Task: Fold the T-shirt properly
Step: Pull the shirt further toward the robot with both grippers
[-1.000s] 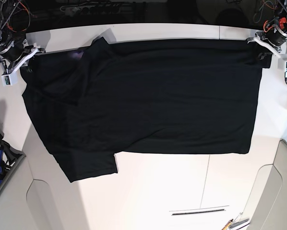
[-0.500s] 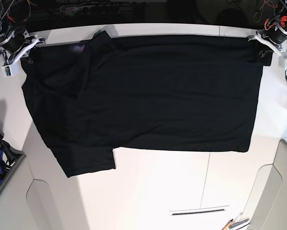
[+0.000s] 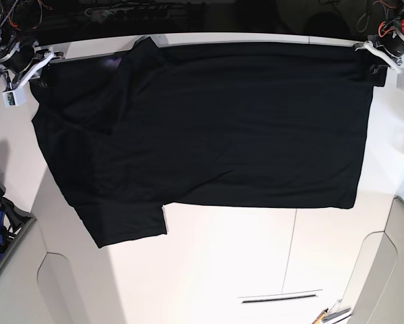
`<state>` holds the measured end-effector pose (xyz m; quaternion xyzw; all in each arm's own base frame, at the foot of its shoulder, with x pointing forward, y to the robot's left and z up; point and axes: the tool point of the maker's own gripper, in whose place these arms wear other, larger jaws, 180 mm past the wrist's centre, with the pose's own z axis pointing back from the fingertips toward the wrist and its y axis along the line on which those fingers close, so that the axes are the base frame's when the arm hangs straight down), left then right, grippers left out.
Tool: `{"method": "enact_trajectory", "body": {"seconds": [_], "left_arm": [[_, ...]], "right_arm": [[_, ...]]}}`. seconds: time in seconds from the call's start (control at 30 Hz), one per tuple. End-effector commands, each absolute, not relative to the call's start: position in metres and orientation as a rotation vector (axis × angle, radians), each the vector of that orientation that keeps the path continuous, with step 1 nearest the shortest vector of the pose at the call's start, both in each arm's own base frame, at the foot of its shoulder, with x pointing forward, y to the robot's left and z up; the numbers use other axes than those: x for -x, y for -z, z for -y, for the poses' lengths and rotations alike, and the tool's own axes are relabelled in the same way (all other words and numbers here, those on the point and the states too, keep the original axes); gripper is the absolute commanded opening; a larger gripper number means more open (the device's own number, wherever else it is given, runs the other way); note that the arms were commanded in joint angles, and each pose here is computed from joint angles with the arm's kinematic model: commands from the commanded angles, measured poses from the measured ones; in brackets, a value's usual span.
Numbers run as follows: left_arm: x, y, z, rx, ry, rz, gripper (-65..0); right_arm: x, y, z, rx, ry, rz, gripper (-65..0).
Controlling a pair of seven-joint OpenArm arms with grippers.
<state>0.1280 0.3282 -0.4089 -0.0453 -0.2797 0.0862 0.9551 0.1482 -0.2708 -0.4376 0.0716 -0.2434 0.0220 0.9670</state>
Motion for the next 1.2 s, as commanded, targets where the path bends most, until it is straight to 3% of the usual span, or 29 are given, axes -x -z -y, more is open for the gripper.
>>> {"method": "enact_trajectory", "body": {"seconds": [0.0,0.63,0.83,1.03,1.17], "left_arm": [[-0.121,0.405,-0.342,0.051,-0.182,0.544,-65.0],[-0.139,0.386,-0.331,0.168,-0.207,0.669,-65.0],[-0.142,0.382,-0.323,0.207,-0.177,0.690,-45.5],[-0.145,0.379,-0.320,0.226,-0.170,0.708,-44.5],[-0.152,0.371,-0.314,0.248,-0.148,0.742,-44.2]], "right_arm": [[-0.128,0.445,0.278,-0.111,-0.067,0.392,-65.0],[-0.145,0.429,0.261,-0.193,-0.043,0.471,-65.0],[-0.169,0.397,0.257,-0.165,-0.102,0.579,-65.0],[-0.200,0.361,0.266,-0.048,-0.172,0.692,-64.7],[-0.237,0.334,0.272,0.011,-0.185,0.839,-45.2]]}}
